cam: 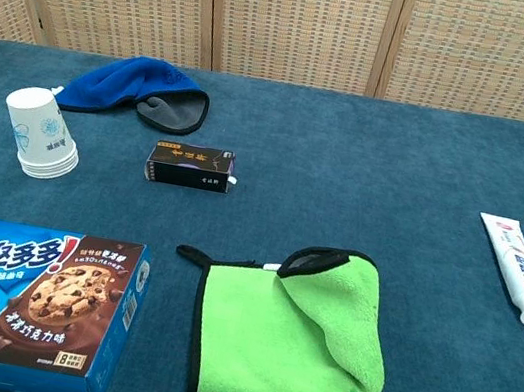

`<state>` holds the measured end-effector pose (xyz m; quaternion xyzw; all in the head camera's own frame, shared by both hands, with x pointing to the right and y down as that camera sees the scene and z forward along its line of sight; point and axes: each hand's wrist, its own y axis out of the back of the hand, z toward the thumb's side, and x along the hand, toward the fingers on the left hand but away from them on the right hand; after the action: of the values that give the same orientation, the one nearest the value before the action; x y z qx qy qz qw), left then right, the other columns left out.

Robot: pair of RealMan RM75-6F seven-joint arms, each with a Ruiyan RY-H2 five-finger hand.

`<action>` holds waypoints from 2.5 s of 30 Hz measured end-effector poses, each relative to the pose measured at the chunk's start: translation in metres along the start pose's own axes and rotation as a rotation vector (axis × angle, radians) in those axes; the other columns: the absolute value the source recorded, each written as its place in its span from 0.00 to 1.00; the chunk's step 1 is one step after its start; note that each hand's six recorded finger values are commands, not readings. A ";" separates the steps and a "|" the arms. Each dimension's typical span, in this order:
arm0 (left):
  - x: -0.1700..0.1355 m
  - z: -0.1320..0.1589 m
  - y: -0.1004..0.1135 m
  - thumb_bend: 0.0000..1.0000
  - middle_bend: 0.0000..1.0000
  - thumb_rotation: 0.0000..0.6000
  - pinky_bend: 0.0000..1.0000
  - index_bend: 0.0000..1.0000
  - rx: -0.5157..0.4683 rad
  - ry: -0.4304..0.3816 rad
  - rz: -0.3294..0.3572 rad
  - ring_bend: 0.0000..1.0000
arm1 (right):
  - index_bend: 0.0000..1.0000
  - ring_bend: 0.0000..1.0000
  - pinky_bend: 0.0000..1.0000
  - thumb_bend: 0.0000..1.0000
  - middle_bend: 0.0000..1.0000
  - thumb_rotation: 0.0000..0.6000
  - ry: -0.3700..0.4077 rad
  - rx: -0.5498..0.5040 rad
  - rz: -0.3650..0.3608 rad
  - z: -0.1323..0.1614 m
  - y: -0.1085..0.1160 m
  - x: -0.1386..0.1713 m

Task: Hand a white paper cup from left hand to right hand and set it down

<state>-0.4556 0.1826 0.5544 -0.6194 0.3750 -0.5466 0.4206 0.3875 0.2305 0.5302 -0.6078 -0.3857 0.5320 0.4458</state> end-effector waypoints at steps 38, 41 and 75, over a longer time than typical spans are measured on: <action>0.193 0.053 -0.107 0.14 0.38 1.00 0.42 0.37 0.111 -0.249 -0.194 0.39 | 0.00 0.00 0.00 0.00 0.00 1.00 -0.117 0.018 0.100 -0.031 -0.034 -0.023; 0.192 0.055 -0.109 0.14 0.43 1.00 0.45 0.42 0.093 -0.252 -0.203 0.44 | 0.00 0.00 0.00 0.00 0.00 1.00 -0.121 0.016 0.105 -0.032 -0.036 -0.023; 0.182 0.180 -0.070 0.14 0.46 1.00 0.47 0.46 -1.479 -0.194 -0.438 0.45 | 0.07 0.00 0.00 0.00 0.00 1.00 0.277 0.051 -0.046 0.008 -0.006 -0.078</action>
<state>-0.2549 0.0604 0.6769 -0.8440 0.4730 -0.1681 -0.1887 0.3694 0.1598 0.5595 -0.6550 -0.3205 0.4424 0.5221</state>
